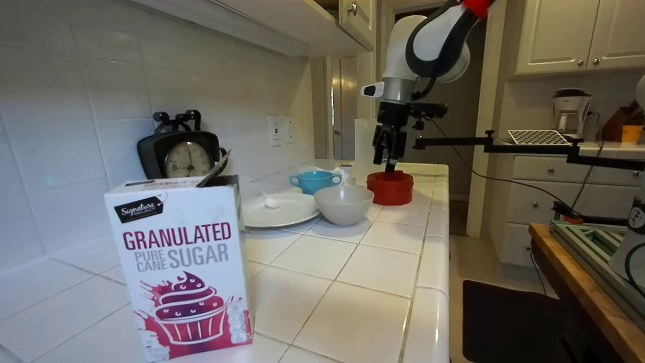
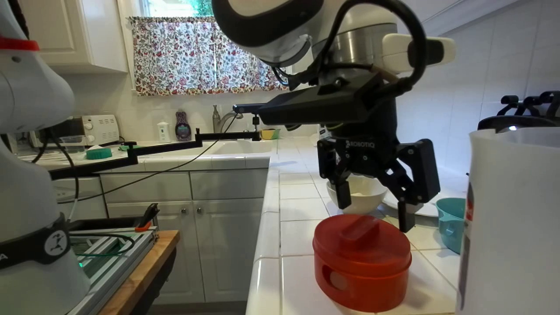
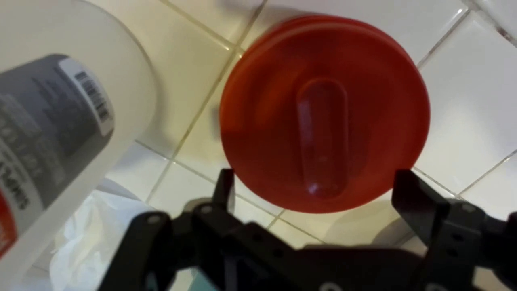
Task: Put the red lid on the jar
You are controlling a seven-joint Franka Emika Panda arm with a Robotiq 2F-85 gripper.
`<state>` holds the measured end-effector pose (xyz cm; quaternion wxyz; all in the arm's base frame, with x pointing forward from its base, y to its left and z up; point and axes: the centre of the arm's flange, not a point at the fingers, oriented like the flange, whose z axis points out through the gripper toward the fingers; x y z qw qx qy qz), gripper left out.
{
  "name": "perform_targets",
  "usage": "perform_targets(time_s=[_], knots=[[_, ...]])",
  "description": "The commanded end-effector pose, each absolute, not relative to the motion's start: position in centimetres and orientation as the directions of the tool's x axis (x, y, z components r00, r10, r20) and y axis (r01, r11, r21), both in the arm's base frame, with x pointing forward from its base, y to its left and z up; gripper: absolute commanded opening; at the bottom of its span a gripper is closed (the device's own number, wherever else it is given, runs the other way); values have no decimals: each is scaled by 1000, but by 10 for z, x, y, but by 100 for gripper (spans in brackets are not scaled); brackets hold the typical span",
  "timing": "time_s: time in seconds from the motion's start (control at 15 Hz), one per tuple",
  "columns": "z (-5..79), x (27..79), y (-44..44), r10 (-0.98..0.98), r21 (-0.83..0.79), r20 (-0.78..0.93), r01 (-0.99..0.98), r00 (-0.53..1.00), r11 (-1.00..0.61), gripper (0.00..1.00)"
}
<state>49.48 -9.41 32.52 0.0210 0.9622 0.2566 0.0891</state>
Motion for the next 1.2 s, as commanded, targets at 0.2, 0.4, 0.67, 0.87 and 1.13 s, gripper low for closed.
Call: perform_targets(time_s=[0.2, 0.4, 0.67, 0.87, 1.13], knots=[[319, 503, -96, 485, 60, 118, 481, 867, -875, 75], [316, 503, -96, 484, 64, 118, 480, 867, -875, 49], [315, 502, -95, 485, 64, 115, 480, 867, -875, 27], [315, 502, -94, 485, 67, 116, 480, 867, -875, 25], [317, 500, -94, 492, 70, 102, 487, 864, -870, 8]])
